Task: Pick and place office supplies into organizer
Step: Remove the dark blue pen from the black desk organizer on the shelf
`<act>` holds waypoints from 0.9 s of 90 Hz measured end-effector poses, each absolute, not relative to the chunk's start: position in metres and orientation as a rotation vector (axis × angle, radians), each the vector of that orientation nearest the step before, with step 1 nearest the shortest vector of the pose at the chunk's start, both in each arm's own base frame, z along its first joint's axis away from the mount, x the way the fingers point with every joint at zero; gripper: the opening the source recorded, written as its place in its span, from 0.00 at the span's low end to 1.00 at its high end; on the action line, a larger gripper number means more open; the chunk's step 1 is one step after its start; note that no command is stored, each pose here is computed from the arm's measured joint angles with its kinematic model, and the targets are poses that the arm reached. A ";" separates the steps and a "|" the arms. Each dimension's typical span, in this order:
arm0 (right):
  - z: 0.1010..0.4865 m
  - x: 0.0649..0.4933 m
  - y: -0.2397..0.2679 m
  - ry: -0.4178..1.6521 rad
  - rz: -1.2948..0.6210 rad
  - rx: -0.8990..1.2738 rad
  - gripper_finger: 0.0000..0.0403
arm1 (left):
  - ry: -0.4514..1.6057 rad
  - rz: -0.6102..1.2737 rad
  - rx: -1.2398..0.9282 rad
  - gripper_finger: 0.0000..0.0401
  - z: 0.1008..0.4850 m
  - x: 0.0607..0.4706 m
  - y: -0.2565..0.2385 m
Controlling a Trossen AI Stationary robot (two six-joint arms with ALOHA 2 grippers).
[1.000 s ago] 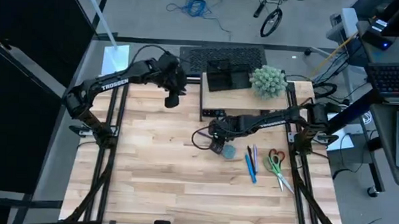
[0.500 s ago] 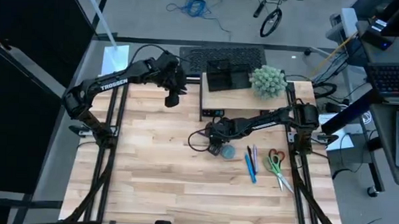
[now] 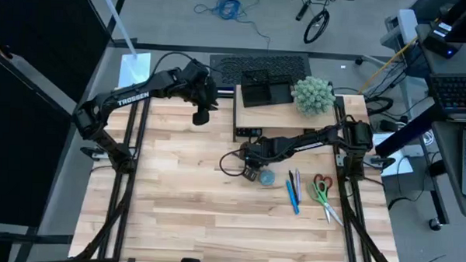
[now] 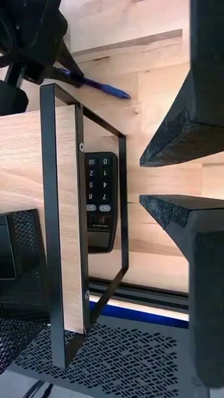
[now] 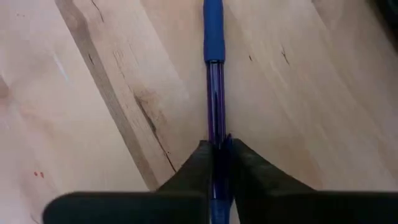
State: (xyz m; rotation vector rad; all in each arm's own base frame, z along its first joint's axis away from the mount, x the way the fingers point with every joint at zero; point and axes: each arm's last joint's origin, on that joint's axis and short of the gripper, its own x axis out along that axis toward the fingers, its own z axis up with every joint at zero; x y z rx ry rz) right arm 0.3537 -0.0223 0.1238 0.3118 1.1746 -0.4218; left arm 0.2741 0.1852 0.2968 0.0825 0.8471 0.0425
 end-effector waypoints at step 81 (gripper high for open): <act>0.166 0.365 -0.027 1.053 -0.411 0.351 0.19 | 0.852 0.080 0.099 0.18 0.297 0.275 0.186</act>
